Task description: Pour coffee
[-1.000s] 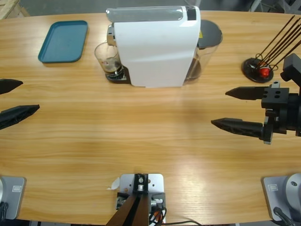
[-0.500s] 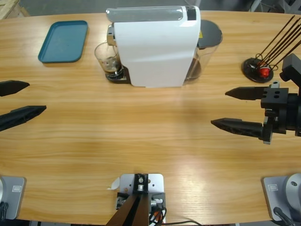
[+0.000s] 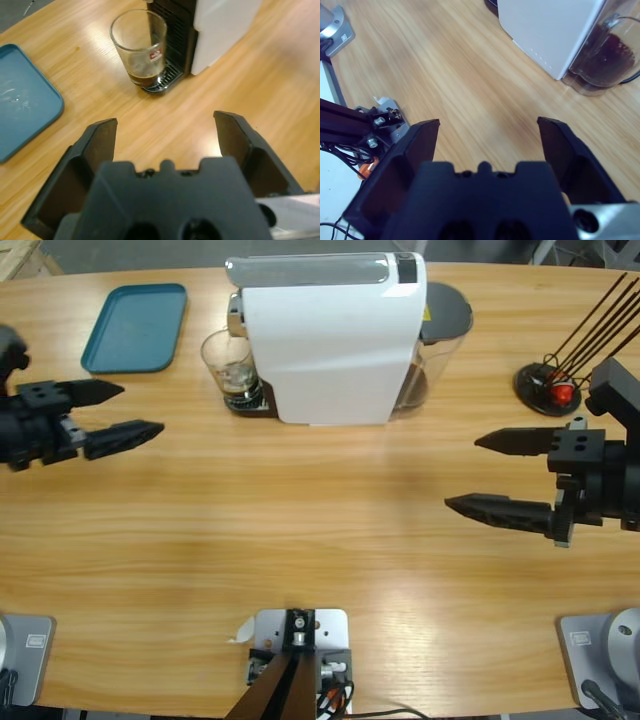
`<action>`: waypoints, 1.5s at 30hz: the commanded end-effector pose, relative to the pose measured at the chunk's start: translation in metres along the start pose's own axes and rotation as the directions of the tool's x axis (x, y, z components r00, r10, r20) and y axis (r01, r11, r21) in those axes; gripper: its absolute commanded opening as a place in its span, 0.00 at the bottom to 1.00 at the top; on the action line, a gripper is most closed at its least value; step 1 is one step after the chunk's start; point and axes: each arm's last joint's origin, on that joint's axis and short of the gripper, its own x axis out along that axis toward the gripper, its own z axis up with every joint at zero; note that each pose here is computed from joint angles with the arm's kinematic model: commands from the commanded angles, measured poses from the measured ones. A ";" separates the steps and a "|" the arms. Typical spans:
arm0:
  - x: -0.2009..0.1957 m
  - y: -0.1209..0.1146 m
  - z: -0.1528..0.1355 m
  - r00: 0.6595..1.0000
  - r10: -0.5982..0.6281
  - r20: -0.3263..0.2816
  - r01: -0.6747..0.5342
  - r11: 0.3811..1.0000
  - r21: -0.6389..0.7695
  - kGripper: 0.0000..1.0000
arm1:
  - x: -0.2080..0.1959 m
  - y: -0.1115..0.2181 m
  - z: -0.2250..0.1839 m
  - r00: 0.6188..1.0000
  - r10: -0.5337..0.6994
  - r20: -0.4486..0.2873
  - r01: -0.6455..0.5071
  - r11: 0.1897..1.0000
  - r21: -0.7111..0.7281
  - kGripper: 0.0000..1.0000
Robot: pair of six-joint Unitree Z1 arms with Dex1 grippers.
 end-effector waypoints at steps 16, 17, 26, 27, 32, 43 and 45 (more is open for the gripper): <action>0.139 0.026 -0.010 0.996 -0.039 0.080 0.040 0.999 -0.012 0.97 | 0.025 -0.006 -0.002 0.991 0.035 -0.126 -0.028 0.998 0.056 0.86; 0.140 0.028 -0.010 0.996 -0.037 0.086 0.038 0.999 -0.012 0.97 | 0.025 -0.006 -0.002 0.991 0.035 -0.128 -0.028 0.998 0.056 0.86; 0.150 0.031 -0.006 0.990 -0.089 0.106 0.091 0.996 -0.014 0.97 | 0.028 -0.008 -0.001 0.989 0.037 -0.141 -0.028 0.998 0.061 0.86; 0.150 0.033 -0.006 0.990 -0.095 0.108 0.097 0.995 -0.017 0.97 | 0.028 -0.008 -0.001 0.989 0.037 -0.140 -0.028 0.998 0.061 0.86; 0.157 0.042 -0.003 0.987 -0.104 0.120 0.107 0.994 -0.022 0.97 | 0.028 -0.008 -0.001 0.989 0.037 -0.144 -0.028 0.998 0.063 0.86; 0.171 0.048 -0.005 0.981 -0.158 0.116 0.162 0.987 -0.022 0.96 | 0.030 -0.008 0.000 0.987 0.038 -0.154 -0.028 0.997 0.066 0.86; 0.171 0.047 -0.005 0.978 -0.172 0.115 0.175 0.984 -0.021 0.96 | 0.031 -0.009 0.000 0.987 0.039 -0.158 -0.028 0.997 0.068 0.86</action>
